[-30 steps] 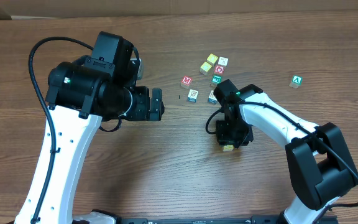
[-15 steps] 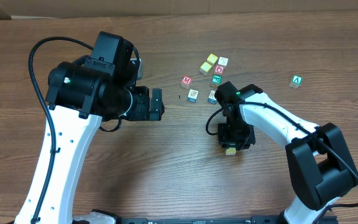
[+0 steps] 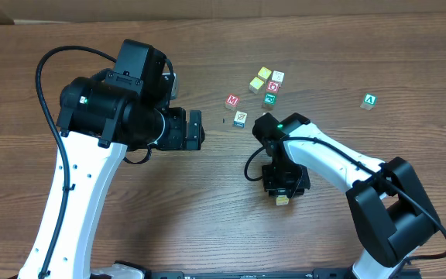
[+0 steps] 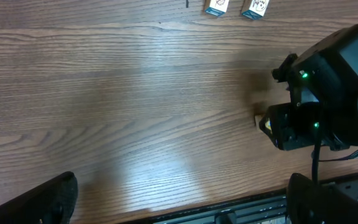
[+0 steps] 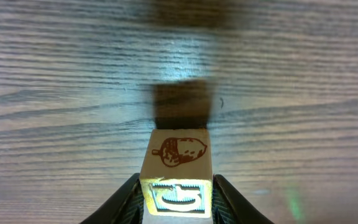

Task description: Flip 3 blocks

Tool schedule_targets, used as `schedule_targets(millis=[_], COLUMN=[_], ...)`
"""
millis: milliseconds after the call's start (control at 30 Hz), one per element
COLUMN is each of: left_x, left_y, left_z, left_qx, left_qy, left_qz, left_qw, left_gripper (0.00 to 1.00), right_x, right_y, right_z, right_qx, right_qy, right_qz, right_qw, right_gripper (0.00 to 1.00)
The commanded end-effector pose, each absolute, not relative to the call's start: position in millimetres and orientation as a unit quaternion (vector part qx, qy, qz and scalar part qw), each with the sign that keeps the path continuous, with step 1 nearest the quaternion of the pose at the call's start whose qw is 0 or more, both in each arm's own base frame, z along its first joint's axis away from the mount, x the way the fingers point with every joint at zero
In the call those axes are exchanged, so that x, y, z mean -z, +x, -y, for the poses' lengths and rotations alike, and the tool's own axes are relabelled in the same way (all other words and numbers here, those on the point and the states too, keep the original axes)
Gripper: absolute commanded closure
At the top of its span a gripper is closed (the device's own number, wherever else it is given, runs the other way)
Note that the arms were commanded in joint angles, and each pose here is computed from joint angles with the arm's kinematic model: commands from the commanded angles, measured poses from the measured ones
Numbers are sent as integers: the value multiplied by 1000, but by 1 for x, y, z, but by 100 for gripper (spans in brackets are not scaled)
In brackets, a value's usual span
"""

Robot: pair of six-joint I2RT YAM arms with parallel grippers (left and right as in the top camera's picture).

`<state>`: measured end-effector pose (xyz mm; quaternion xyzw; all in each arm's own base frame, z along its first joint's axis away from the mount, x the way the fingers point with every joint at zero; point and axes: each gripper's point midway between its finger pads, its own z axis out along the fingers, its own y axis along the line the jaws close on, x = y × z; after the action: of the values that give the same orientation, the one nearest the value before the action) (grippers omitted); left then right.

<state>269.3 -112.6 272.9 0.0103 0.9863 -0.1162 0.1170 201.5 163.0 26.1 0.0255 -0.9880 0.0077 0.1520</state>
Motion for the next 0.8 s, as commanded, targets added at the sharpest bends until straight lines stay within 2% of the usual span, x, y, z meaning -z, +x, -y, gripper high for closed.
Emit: schedule_targets(millis=[0,133,333,467,533,767], left_x=[-270,-270,-270,-270,-270,-270], left_y=[271,271,271,271,271,271], left_z=[113,113,113,113,113,113], left_qx=[113,113,113,113,113,113], left_qy=[8,8,8,8,9,8], left_qz=[-987,-987,-987,-987,-987,-987], left_qw=[114,114,114,114,114,114], left_gripper=[0,0,0,0,0,0], right_x=[-36,-35,-36,-35,-35,-73], right_y=[210,210,208,210,217,269], right_z=[-168,-168,-167,-168,-168,-151], right_qx=[2,3,0,3,12,49], right_qy=[4,1,1,5,10,-6], right_qz=[992,992,991,992,993,996], right_qw=[129,128,133,128,119,78], right_gripper=[65,64,46,41,31,30])
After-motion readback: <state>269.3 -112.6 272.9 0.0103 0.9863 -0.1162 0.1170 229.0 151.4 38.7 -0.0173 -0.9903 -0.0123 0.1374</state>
